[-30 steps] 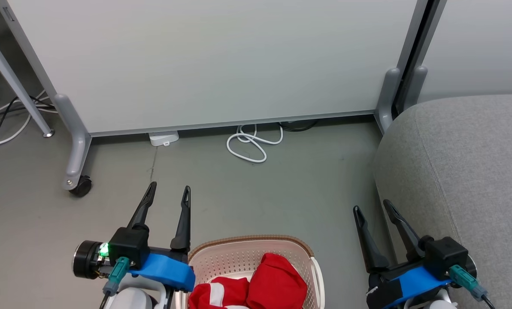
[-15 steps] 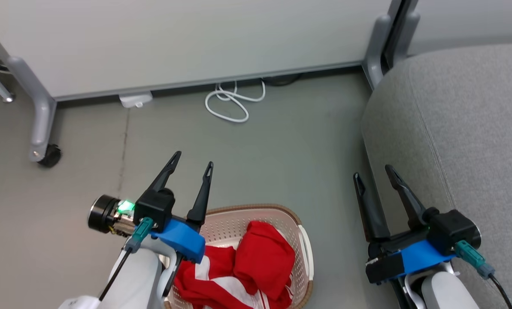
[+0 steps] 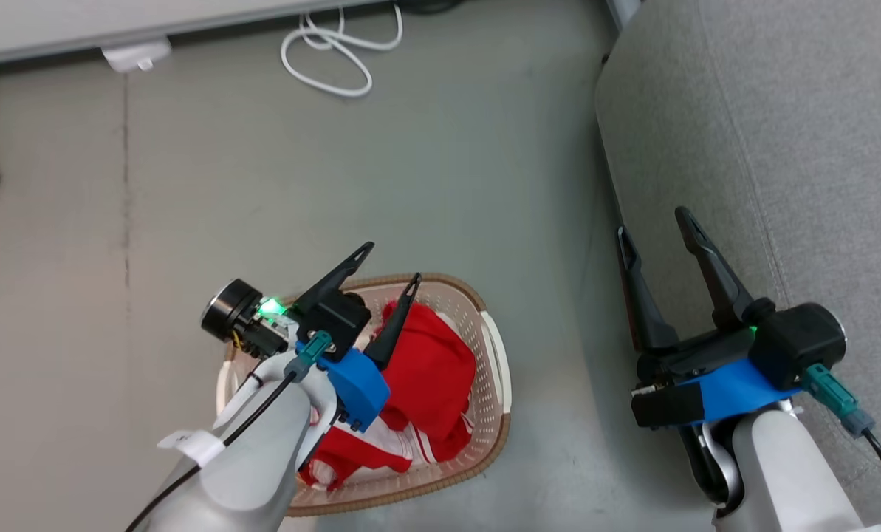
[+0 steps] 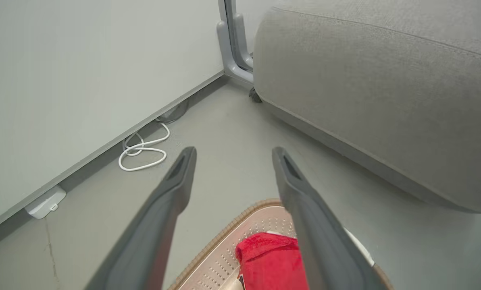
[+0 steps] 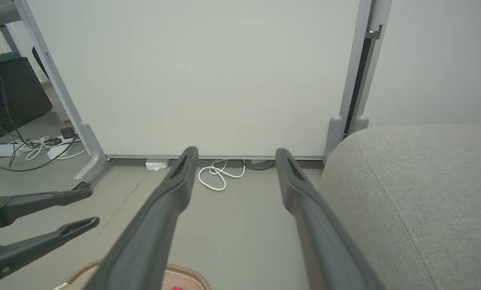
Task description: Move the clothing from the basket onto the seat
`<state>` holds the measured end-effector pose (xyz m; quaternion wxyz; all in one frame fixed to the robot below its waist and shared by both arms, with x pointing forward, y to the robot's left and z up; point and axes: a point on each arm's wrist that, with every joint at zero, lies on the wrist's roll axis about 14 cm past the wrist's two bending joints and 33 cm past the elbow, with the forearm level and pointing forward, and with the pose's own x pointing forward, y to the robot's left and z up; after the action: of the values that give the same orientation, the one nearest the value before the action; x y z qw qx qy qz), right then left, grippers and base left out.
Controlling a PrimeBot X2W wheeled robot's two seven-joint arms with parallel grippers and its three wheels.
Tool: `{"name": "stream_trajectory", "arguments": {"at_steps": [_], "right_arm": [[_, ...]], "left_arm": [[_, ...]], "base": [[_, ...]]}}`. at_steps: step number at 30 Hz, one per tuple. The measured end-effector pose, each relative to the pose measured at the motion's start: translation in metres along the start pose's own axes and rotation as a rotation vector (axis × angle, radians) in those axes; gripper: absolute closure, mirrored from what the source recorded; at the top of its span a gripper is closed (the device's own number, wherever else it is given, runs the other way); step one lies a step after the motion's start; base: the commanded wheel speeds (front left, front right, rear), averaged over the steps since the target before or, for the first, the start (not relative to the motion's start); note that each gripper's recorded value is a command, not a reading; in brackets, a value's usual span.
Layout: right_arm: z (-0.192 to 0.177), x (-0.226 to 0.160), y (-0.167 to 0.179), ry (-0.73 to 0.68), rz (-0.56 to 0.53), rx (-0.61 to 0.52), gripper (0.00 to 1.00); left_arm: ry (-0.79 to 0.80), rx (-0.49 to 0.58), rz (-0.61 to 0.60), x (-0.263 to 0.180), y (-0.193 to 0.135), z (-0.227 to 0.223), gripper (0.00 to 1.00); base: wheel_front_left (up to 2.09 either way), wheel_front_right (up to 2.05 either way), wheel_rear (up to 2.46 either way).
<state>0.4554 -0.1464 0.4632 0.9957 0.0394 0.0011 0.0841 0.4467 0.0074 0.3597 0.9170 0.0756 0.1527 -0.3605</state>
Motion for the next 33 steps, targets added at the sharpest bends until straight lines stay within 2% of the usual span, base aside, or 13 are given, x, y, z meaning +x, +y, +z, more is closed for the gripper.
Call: {"name": "stream_trajectory", "arguments": {"at_steps": [13,27,33], "right_arm": [[-0.05,0.027,-0.015,0.086,-0.011,-0.029,0.0],[-0.104,0.04,-0.027,0.177,-0.018,-0.057,0.0],[-0.124,0.042,-0.028,0.206,-0.013,-0.06,0.0]], "left_arm": [[0.253,-0.044,-0.147,0.032,-0.017,-0.098,0.0],[0.561,-0.095,-0.256,0.022,-0.043,-0.203,0.0],[0.7,-0.123,-0.257,0.015,-0.04,-0.239,0.0]], "base": [[0.0,0.0,0.0],[0.0,0.0,0.0],[0.0,0.0,0.0]]}}
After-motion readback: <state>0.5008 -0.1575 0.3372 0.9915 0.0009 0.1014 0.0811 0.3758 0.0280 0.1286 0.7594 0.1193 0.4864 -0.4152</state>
